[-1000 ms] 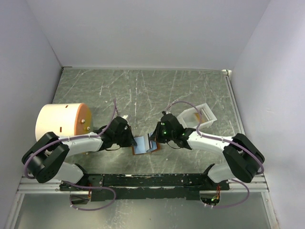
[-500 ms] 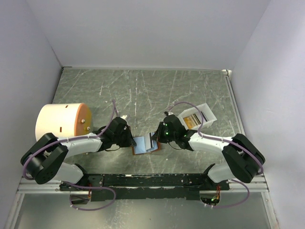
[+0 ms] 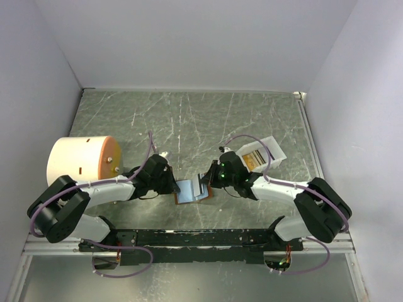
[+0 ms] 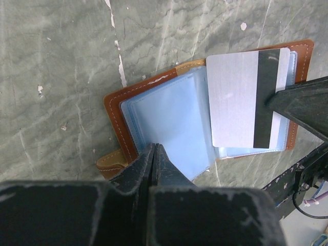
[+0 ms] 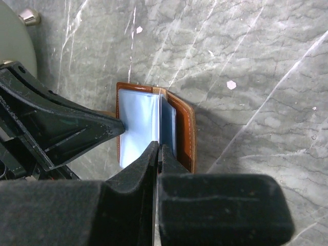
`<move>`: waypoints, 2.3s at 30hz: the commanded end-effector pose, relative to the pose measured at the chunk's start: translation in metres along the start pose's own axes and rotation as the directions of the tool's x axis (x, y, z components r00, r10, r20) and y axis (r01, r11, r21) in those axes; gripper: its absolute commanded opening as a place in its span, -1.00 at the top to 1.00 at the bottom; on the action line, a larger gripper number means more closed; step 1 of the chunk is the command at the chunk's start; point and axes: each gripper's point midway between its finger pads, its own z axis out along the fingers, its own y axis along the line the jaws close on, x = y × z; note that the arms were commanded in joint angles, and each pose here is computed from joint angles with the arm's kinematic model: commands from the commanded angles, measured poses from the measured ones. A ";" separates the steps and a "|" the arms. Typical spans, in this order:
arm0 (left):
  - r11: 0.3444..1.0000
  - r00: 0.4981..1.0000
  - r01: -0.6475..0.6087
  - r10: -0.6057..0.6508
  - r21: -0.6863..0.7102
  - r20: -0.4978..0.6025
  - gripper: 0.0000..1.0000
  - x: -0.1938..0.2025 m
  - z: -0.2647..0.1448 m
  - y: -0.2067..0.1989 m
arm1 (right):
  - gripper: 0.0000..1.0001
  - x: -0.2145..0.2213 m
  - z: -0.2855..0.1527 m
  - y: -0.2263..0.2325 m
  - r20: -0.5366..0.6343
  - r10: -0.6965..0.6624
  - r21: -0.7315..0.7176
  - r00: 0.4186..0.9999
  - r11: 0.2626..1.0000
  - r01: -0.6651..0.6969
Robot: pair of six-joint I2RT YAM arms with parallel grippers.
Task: Put the credit cards into the card holder
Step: Insert the credit card into the card holder.
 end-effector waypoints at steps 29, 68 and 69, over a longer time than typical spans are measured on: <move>0.996 1.000 0.010 -0.010 -0.090 -0.003 0.86 0.008 -0.001 0.025 | 1.00 0.026 0.008 -0.011 -0.051 -0.067 -0.088 0.996 0.994 0.062; 0.996 1.000 0.024 -0.024 -0.085 -0.004 0.86 0.012 0.000 0.027 | 1.00 0.034 0.005 -0.033 -0.019 0.039 -0.009 0.999 0.999 -0.039; 0.996 1.000 0.025 -0.025 -0.086 -0.005 0.86 0.012 0.000 0.028 | 1.00 0.036 0.005 -0.034 -0.025 0.043 -0.005 0.999 0.999 -0.043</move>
